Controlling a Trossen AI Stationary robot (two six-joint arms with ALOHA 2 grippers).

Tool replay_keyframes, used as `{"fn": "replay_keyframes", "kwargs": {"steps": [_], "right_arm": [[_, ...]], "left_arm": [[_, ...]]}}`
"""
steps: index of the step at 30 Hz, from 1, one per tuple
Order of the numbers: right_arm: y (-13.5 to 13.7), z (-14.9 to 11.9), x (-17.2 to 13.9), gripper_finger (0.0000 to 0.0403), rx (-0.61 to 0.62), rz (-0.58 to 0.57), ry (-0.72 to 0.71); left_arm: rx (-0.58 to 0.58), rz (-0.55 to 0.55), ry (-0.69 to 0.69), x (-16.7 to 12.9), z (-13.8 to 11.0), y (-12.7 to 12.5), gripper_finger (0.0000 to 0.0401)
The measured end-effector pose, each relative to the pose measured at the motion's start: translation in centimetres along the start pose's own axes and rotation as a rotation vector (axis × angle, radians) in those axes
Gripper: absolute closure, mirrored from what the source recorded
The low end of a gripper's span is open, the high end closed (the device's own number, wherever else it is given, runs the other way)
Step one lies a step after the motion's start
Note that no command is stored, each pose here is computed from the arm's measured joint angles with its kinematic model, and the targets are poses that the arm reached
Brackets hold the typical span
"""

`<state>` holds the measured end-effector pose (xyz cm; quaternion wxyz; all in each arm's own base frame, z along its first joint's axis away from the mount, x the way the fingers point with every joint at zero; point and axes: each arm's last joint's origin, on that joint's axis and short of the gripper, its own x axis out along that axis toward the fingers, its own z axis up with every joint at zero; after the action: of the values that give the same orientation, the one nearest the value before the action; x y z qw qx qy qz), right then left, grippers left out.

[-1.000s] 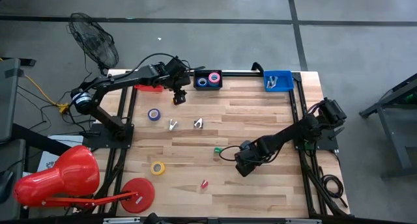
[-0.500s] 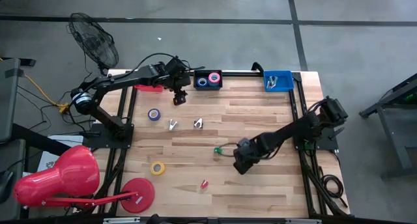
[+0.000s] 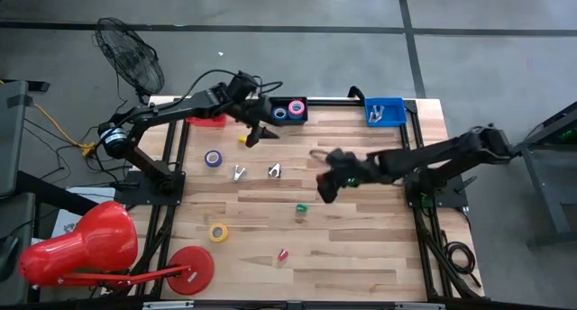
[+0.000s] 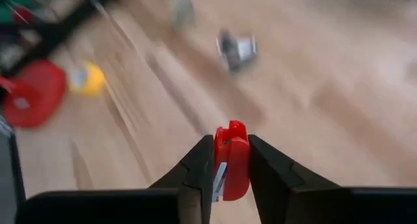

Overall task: Pick and place Stapler, Stapler remover, tape
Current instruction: Put the right red stapler into the red bin

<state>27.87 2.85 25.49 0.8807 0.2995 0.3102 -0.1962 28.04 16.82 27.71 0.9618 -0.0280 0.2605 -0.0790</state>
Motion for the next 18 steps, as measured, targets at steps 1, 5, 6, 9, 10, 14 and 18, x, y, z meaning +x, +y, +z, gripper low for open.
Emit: {"fn": "replay_keyframes", "kwargs": {"steps": [1,5,6,9,10,14,18], "right_arm": [[-0.1,0.7,-0.5,0.0333,-0.024,0.017,-0.046],[-0.3,3.4,-2.7,0.0334,-0.128,0.090,-0.241],[-0.3,4.0,-3.2,0.0334,-0.160,0.107,-0.286],[-0.4,5.5,-4.2,0.0334,-0.259,0.154,-0.396],[-0.5,5.9,-4.4,0.0334,-0.285,0.166,-0.424],[-1.1,7.5,-4.7,0.0334,-0.331,0.209,-0.507],[-1.8,8.5,-4.8,0.0335,-0.355,0.217,-0.554]], "left_arm": [[0.008,-0.037,-0.042,0.0,0.3,0.0,0.0181],[0.035,-0.147,-0.181,0.0,1.8,-0.3,0.0181],[0.049,-0.158,-0.210,0.1,2.2,-0.4,0.0181],[0.095,-0.185,-0.288,0.4,3.4,-1.1,0.0181],[0.112,-0.190,-0.312,0.5,3.8,-1.4,0.0181],[0.176,-0.190,-0.391,1.0,5.1,-2.6,0.0180],[0.223,-0.183,-0.438,1.4,5.9,-3.5,0.0180]]}}
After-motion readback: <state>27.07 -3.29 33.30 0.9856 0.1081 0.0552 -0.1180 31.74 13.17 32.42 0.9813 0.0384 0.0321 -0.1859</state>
